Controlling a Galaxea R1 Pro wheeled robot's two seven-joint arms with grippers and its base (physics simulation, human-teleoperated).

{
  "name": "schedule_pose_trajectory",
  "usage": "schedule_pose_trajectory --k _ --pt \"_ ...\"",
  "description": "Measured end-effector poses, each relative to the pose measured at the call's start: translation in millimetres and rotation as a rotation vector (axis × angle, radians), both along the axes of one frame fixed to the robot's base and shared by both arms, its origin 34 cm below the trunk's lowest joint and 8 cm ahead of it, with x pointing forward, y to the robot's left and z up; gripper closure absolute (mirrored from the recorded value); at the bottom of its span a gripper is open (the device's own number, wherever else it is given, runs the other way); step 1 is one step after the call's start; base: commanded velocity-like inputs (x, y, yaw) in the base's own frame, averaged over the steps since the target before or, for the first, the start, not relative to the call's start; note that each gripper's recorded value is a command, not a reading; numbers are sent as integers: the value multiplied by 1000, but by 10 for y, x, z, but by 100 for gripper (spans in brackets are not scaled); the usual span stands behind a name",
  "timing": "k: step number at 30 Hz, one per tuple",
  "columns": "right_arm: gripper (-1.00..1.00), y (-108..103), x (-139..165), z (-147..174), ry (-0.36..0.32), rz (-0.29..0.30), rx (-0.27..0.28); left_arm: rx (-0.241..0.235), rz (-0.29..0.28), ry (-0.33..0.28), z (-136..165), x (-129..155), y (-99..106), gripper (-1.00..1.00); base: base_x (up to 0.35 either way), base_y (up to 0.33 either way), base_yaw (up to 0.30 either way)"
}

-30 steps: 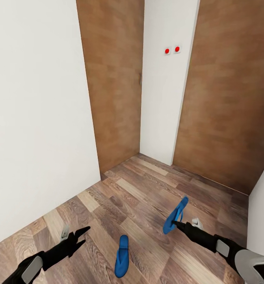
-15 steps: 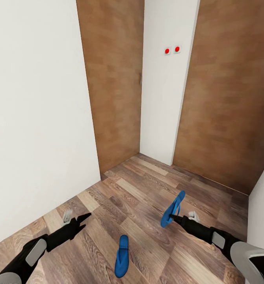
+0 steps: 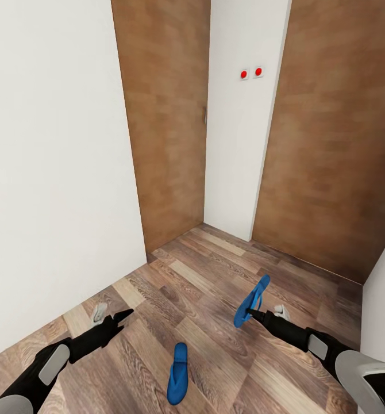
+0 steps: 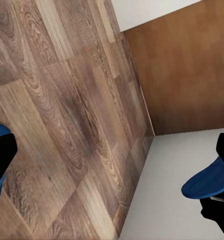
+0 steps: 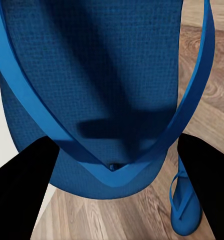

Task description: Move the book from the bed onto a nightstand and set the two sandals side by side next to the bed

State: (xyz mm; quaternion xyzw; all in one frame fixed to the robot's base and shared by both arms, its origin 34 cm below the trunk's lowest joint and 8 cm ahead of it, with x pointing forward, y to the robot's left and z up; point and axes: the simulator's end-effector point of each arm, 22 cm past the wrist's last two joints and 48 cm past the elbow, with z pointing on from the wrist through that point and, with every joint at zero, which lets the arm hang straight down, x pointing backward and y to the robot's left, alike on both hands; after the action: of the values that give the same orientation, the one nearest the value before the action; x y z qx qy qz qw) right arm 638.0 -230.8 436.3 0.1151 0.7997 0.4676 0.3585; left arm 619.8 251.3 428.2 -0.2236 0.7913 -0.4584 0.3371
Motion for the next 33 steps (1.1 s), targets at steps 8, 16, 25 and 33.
schedule_pose_trajectory --k 8,16,25,33 --pt "100 -3 7 9 -2 -3 3 30 14 30 -86 -6 46 -100 0 0 0" --pt "100 -17 23 18 -20 -6 -9 429 209 429 -1012 -389 860 -100 0 0 -138" --pt "100 -19 25 18 -24 -6 -13 428 208 429 -1014 -388 850 -100 0 0 -252" --pt "100 -20 28 21 -26 -7 -13 428 208 429 -1014 -389 849 -100 0 0 -207"
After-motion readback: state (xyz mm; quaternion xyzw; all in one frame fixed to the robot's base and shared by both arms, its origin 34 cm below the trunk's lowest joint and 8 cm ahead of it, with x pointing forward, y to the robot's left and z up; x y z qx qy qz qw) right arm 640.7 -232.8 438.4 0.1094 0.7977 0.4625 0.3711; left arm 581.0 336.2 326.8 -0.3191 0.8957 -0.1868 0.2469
